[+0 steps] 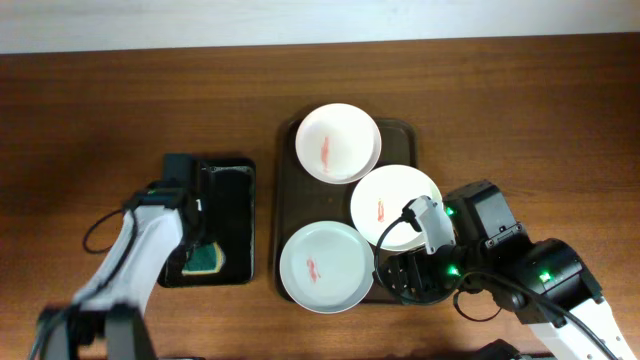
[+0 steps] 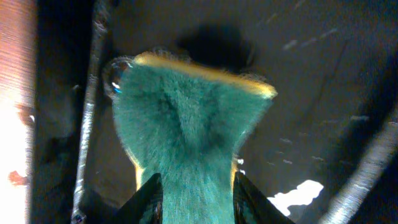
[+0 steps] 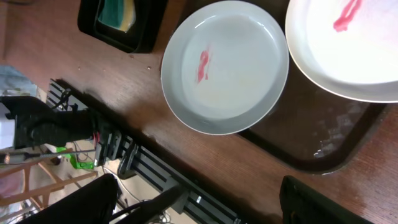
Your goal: Clean dirty plates on tray and stack at the side
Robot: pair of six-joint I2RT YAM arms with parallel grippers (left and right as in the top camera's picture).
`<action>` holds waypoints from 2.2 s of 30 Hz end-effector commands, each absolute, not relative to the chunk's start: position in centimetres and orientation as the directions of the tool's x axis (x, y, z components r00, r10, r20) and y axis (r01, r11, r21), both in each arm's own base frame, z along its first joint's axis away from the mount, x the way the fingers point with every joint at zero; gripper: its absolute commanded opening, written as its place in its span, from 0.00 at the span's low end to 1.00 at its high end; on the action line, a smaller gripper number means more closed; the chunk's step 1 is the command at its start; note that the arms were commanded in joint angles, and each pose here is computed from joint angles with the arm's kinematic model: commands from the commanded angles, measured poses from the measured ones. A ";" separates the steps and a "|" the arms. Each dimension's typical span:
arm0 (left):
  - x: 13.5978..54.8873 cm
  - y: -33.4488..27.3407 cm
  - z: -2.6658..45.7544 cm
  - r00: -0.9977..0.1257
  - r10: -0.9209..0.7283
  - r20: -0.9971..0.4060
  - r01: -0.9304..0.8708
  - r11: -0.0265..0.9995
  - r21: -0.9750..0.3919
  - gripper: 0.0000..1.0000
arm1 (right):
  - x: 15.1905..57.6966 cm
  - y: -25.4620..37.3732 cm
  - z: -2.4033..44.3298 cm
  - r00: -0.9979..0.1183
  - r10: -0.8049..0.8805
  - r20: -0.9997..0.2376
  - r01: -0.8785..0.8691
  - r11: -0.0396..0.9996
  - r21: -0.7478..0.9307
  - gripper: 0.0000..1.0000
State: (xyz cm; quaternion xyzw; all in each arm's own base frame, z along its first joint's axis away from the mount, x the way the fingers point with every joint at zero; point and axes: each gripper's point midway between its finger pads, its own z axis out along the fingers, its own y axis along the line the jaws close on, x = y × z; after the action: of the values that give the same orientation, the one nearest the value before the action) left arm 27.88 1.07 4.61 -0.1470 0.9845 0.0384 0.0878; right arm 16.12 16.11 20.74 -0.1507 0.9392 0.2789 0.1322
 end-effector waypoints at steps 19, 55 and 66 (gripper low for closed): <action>29.0 -4.7 13.5 -0.932 0.005 -0.363 0.075 0.981 -0.179 0.00 | 20.7 18.2 0.7 -0.985 -0.078 0.156 -0.037 0.967 0.251 0.44; 30.1 -5.6 5.7 -0.988 -0.113 -0.107 -0.109 0.993 -0.047 0.69 | 25.4 16.4 -0.5 -0.999 0.034 0.029 0.039 0.976 0.215 0.26; 25.0 -7.4 -0.2 -0.989 -0.147 0.016 -0.148 0.974 -0.171 0.00 | 25.4 16.4 -0.5 -0.999 0.034 0.029 0.039 0.976 0.215 0.27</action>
State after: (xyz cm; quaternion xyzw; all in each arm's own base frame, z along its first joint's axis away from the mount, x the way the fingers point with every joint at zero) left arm 26.04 -7.08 0.53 -0.0740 0.9941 -0.0780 0.0102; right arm 25.58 17.75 0.25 0.0103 0.9901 0.1395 -0.0141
